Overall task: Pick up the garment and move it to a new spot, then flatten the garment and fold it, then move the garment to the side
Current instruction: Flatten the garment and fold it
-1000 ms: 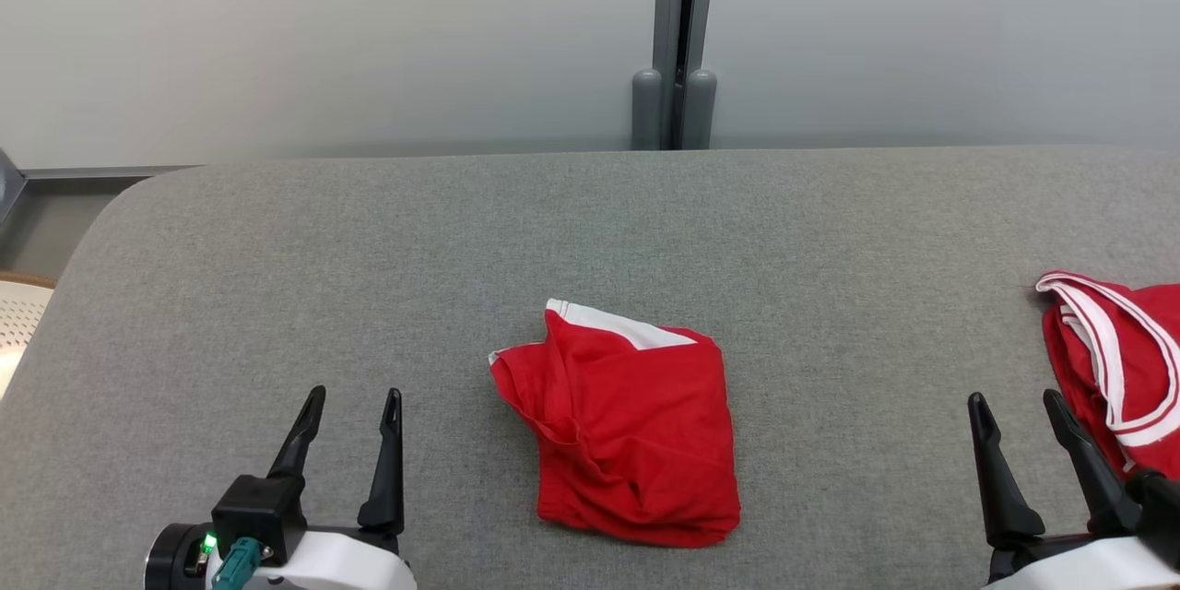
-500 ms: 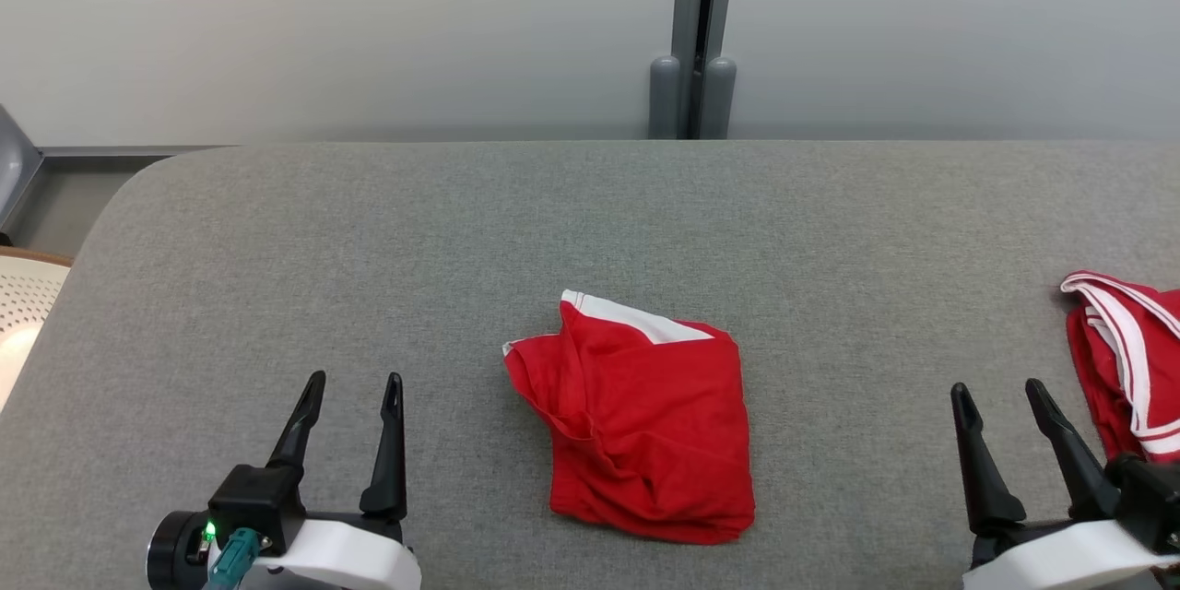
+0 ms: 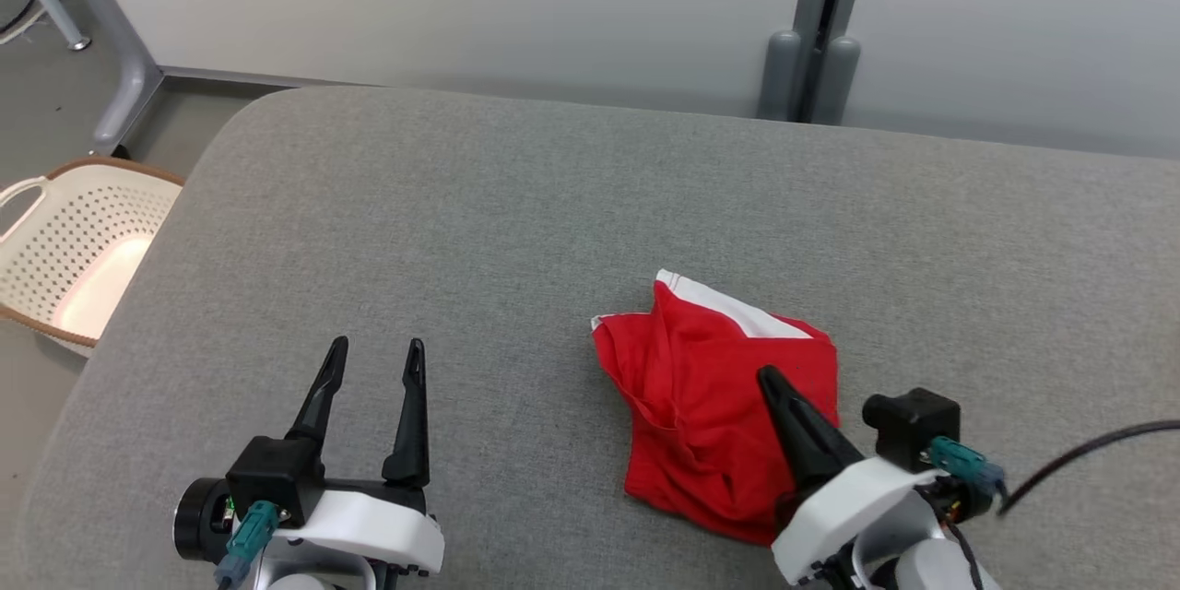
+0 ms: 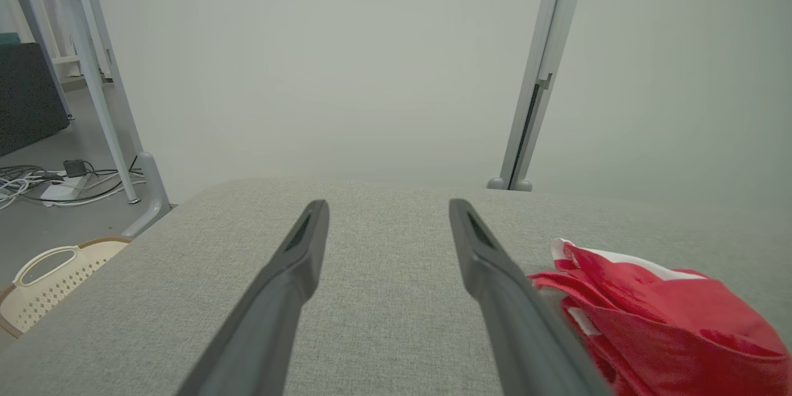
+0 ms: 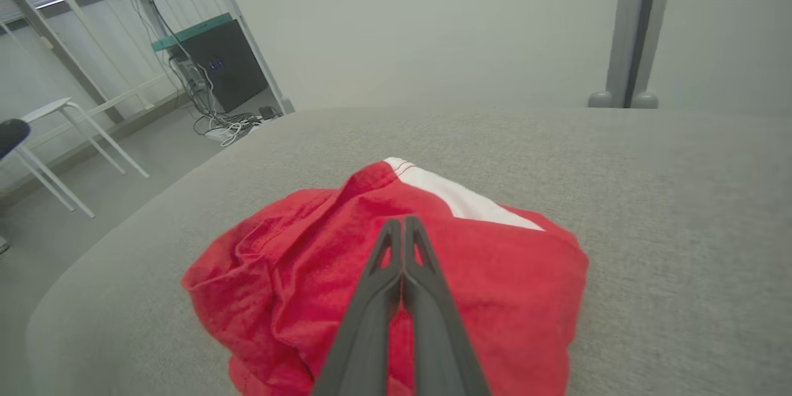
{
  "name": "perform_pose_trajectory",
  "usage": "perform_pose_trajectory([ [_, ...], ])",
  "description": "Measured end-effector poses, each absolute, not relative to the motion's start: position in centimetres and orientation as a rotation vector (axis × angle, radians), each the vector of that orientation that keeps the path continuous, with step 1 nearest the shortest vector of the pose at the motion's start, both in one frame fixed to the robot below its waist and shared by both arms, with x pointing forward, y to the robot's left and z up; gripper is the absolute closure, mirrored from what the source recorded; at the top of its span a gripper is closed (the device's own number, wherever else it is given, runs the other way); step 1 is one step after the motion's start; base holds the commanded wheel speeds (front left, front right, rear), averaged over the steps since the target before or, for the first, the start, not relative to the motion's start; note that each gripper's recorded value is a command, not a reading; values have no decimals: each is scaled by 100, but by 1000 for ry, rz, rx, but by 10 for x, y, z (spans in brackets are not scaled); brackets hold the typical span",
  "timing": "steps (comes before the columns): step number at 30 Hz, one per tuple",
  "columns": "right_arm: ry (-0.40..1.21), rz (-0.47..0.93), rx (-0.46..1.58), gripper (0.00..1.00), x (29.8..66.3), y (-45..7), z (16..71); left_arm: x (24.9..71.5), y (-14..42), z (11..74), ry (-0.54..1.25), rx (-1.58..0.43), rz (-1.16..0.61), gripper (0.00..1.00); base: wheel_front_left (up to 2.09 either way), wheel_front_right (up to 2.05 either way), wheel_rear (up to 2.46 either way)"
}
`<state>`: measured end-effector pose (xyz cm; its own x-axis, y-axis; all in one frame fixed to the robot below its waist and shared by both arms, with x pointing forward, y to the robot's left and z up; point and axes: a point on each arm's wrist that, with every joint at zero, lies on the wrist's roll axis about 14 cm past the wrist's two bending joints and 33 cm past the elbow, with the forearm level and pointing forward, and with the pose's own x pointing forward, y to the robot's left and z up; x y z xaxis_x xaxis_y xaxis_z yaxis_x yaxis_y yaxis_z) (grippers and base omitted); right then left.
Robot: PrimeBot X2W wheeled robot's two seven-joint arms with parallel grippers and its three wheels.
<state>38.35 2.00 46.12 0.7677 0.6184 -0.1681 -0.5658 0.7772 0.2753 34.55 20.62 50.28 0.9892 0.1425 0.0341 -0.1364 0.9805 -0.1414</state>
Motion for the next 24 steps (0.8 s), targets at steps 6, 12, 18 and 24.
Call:
perform_pose_trajectory([
  [6, 352, 791, 160, 100, 377, 66, 435, 339, 219, 494, -23, -133, 186, 0, 0, 0, 0],
  [12, 423, 911, 130, 100, 360, 96, 419, 341, 223, 493, -22, -130, 200, 0, 0, 0, 0],
  [18, 512, 979, 71, 100, 340, 105, 399, 343, 221, 493, -25, -136, 199, 0, 0, 0, 0],
  [24, 517, 1070, -18, 100, 323, 115, 392, 345, 219, 491, -18, -141, 194, 0, 0, 0, 0],
])
